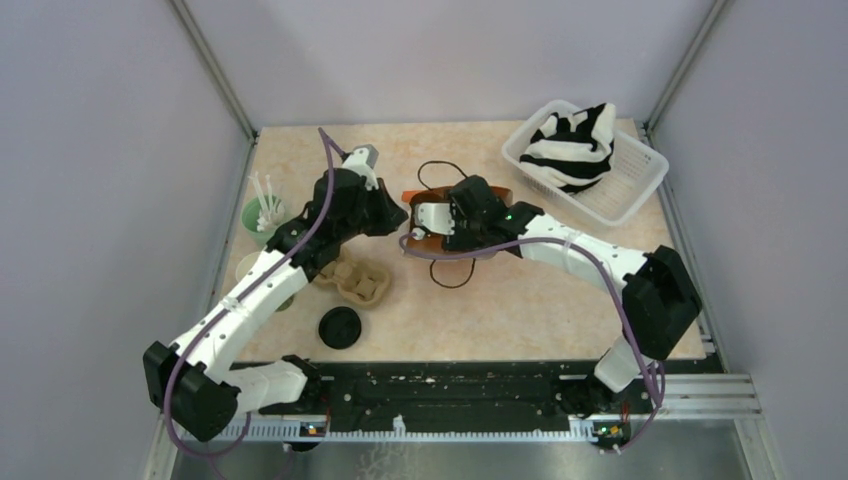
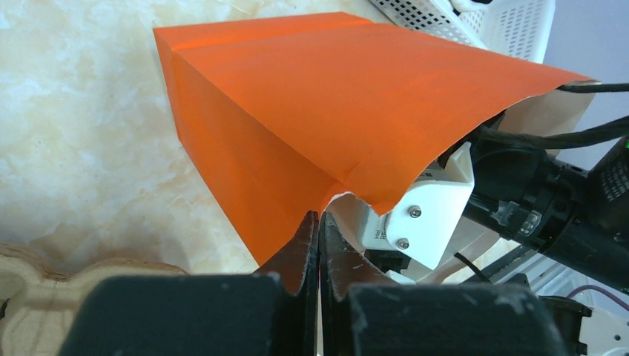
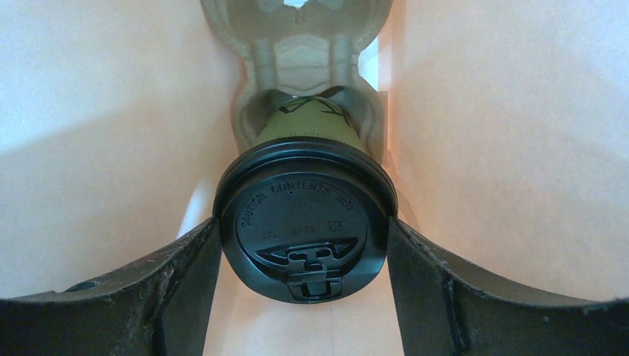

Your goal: Pack the takeout coffee

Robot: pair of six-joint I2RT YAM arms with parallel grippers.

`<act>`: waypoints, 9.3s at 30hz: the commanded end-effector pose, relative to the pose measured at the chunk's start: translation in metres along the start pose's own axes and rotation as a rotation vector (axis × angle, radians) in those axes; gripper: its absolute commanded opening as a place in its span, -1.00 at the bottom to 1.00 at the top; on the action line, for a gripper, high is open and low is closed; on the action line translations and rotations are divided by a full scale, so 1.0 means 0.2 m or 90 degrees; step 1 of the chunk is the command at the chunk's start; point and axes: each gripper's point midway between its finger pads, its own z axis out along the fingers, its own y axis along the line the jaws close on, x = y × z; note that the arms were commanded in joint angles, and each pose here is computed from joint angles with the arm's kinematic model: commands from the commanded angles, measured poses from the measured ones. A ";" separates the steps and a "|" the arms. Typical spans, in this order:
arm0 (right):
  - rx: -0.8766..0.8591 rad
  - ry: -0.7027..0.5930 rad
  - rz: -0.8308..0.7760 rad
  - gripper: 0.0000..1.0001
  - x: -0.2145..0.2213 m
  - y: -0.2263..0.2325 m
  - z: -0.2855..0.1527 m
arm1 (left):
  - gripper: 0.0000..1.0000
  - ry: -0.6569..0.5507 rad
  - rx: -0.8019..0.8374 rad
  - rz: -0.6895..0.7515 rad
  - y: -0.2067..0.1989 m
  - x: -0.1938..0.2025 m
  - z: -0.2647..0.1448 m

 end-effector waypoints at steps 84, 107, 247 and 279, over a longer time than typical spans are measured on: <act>-0.377 0.176 0.354 -0.49 0.46 0.73 0.12 | 0.59 -0.063 -0.159 0.126 0.01 -0.55 -0.56; -0.203 0.064 0.370 0.44 0.17 0.18 -0.10 | 0.56 -0.069 -0.107 0.070 -0.08 -0.54 -0.61; 0.229 -0.458 0.856 0.93 0.02 -0.49 -1.89 | -0.85 -0.250 -0.507 -0.044 0.70 -1.13 -1.10; 0.274 -0.498 0.912 0.93 0.16 -0.39 -2.13 | -0.99 -0.191 0.245 0.107 -0.63 -0.94 -0.74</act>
